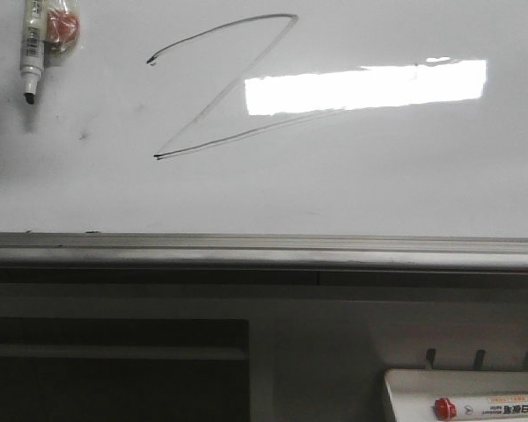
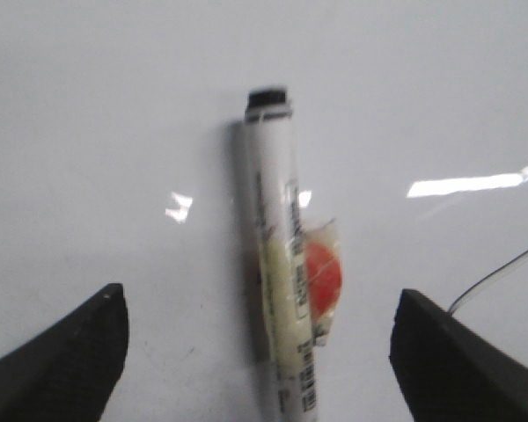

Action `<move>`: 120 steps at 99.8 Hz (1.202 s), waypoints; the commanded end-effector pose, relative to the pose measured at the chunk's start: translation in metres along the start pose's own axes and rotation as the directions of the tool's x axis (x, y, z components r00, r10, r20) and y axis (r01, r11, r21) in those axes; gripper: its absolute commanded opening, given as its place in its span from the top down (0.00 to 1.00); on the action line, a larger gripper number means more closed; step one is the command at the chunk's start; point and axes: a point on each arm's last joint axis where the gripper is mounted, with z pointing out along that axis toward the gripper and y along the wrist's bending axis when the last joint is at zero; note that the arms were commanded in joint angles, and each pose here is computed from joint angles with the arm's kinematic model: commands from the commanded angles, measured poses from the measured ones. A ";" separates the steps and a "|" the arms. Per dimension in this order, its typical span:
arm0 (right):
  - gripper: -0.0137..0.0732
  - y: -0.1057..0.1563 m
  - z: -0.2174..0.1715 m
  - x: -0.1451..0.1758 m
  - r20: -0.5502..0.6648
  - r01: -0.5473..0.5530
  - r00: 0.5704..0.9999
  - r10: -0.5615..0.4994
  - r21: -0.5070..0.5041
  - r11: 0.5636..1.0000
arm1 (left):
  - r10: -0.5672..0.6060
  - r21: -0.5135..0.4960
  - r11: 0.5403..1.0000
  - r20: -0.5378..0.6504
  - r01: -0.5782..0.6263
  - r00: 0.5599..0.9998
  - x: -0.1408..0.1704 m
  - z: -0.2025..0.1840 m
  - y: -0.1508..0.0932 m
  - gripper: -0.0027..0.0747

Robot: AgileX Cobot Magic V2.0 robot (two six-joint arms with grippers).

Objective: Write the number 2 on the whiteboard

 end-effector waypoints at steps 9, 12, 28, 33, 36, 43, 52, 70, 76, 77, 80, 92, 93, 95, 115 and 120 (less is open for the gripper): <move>0.91 -0.004 -0.004 -0.014 0.111 0.021 0.993 -0.025 0.034 0.999 | 0.066 0.004 0.998 0.211 -0.068 0.975 -0.032 -0.056 -0.001 0.23; 0.91 -0.005 -0.004 -0.015 0.113 0.021 0.993 -0.025 0.039 0.999 | 0.082 -0.015 0.997 0.217 -0.080 0.973 -0.033 -0.066 0.000 0.24; 0.91 -0.013 -0.009 -0.006 0.120 -0.014 0.993 0.003 0.092 0.996 | 0.114 -0.128 0.987 0.163 -0.093 0.980 -0.016 -0.105 0.015 0.34; 0.91 -0.017 -0.011 0.001 0.144 -0.042 0.989 0.026 0.114 0.993 | 0.111 -0.140 0.986 0.169 -0.087 0.979 -0.006 -0.117 0.018 0.39; 0.91 -0.020 -0.012 0.006 0.165 -0.062 0.985 0.040 0.130 0.990 | 0.109 -0.145 0.986 0.169 -0.084 0.980 0.000 -0.122 0.020 0.42; 0.91 -0.027 -0.016 0.021 0.216 -0.110 0.974 0.074 0.159 0.981 | 0.096 -0.137 0.988 0.186 -0.071 0.978 0.017 -0.132 0.023 0.50; 0.91 -0.036 -0.022 0.044 0.282 -0.162 0.953 0.107 0.176 0.971 | 0.045 -0.105 0.994 0.203 -0.024 0.978 0.039 -0.142 0.025 0.66; 0.91 -0.048 -0.038 0.076 0.390 -0.231 0.907 0.158 0.148 0.962 | -0.048 -0.039 0.997 0.249 0.060 0.967 0.063 -0.156 0.027 0.99; 0.91 -0.051 -0.043 0.080 0.419 -0.254 0.891 0.176 0.137 0.957 | -0.053 -0.033 0.997 0.264 0.064 0.963 0.065 -0.159 0.027 0.99; 0.91 -0.052 -0.044 0.081 0.426 -0.259 0.886 0.181 0.134 0.956 | -0.053 -0.033 0.997 0.264 0.064 0.963 0.066 -0.159 0.027 0.99; 0.91 -0.052 -0.044 0.082 0.426 -0.260 0.886 0.181 0.134 0.956 | -0.054 -0.032 0.997 0.270 0.065 0.961 0.066 -0.161 0.027 0.99; 0.91 -0.052 -0.043 0.081 0.413 -0.259 0.893 0.180 0.143 0.955 | -0.054 -0.031 0.997 0.273 0.065 0.960 0.066 -0.161 0.027 0.99; 0.91 -0.051 -0.043 0.081 0.415 -0.259 0.892 0.180 0.141 0.956 | -0.054 -0.031 0.997 0.273 0.065 0.960 0.066 -0.161 0.027 0.99; 0.91 -0.051 -0.043 0.081 0.416 -0.258 0.891 0.180 0.139 0.956 | -0.054 -0.032 0.997 0.271 0.065 0.961 0.067 -0.161 0.027 0.99; 0.91 -0.052 -0.043 0.081 0.414 -0.259 0.892 0.180 0.142 0.955 | -0.057 -0.029 0.997 0.273 0.067 0.960 0.066 -0.161 0.027 0.99; 0.91 -0.052 -0.043 0.081 0.414 -0.259 0.892 0.180 0.142 0.955 | -0.057 -0.029 0.997 0.273 0.067 0.960 0.066 -0.161 0.027 0.99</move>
